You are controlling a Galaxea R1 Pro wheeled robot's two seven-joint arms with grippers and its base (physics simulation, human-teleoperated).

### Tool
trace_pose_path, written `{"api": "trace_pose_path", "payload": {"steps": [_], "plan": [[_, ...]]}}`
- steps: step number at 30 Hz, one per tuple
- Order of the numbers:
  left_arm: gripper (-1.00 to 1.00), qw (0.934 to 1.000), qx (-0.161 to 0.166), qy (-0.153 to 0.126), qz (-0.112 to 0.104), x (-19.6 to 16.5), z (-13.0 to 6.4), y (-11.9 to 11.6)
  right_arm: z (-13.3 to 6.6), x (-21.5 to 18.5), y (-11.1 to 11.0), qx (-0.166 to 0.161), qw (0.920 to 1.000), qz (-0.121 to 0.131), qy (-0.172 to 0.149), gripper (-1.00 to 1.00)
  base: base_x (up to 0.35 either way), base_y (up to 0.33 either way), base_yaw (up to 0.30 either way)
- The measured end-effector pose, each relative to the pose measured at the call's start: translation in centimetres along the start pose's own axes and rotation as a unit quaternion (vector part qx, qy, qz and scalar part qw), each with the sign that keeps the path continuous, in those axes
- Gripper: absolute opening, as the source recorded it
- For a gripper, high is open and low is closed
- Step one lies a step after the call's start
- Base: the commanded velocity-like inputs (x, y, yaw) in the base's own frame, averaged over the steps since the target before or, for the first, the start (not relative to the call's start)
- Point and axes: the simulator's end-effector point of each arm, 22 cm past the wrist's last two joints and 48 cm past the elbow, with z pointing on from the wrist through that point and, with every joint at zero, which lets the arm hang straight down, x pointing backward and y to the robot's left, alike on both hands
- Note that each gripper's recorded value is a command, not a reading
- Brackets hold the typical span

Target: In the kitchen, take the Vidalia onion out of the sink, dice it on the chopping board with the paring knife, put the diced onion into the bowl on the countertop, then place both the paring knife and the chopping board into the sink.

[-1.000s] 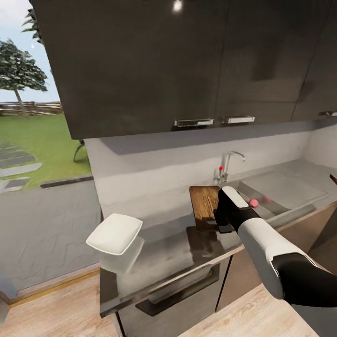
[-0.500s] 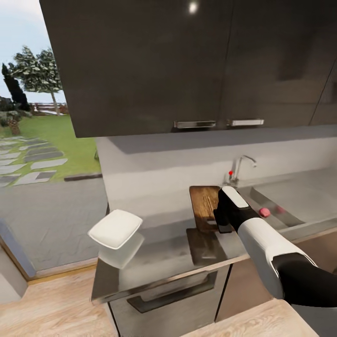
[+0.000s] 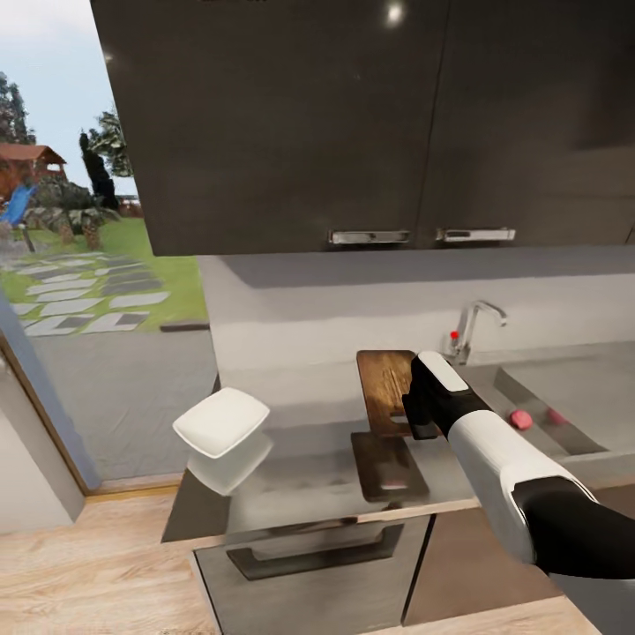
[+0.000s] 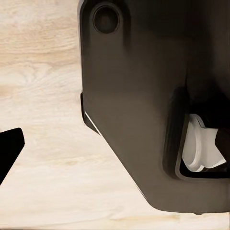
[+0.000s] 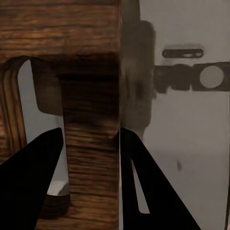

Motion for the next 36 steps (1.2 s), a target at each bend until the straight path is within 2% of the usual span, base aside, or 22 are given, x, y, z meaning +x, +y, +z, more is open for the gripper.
{"api": "trace_pose_path", "payload": {"steps": [6,9,19,24,28,30,36], "plan": [[1.0,1.0,0.0,0.0,0.0,0.0,0.0,0.0,0.0,0.0,0.0,0.0,1.0,0.0,0.0,-1.0,0.0,-0.312,0.208],[1.0,1.0,0.0,0.0,0.0,0.0,0.0,0.0,0.0,0.0,0.0,0.0,1.0,-0.001,0.0,-1.0,0.0,-0.312,0.028],[1.0,1.0,0.0,0.0,0.0,0.0,0.0,0.0,0.0,0.3,0.1,-0.002,0.9996,-0.028,0.007,-1.0,0.0,-0.312,0.003],[1.0,1.0,-0.001,0.0,0.0,0.0,0.0,0.1,0.0,0.3,0.1,-0.002,0.9996,-0.029,0.007,-1.0,0.0,-0.311,0.0],[1.0,0.9999,0.009,0.005,-0.001,0.0,0.0,-1.3,-1.2,-0.8,1.1,-0.012,0.9996,-0.025,0.01,-1.0,0.0,0.0,0.0],[1.0,1.0,0.008,0.006,0.0,0.1,0.0,-1.1,-1.8,-1.5,1.9,-0.021,0.9995,-0.022,0.005,-1.0,0.0,0.0,0.0],[1.0,1.0,0.002,-0.009,0.001,-0.6,0.0,-0.2,-1.7,-3.4,1.9,-0.028,0.9992,-0.028,-0.005,-1.0,0.0,0.0,0.0]]}}
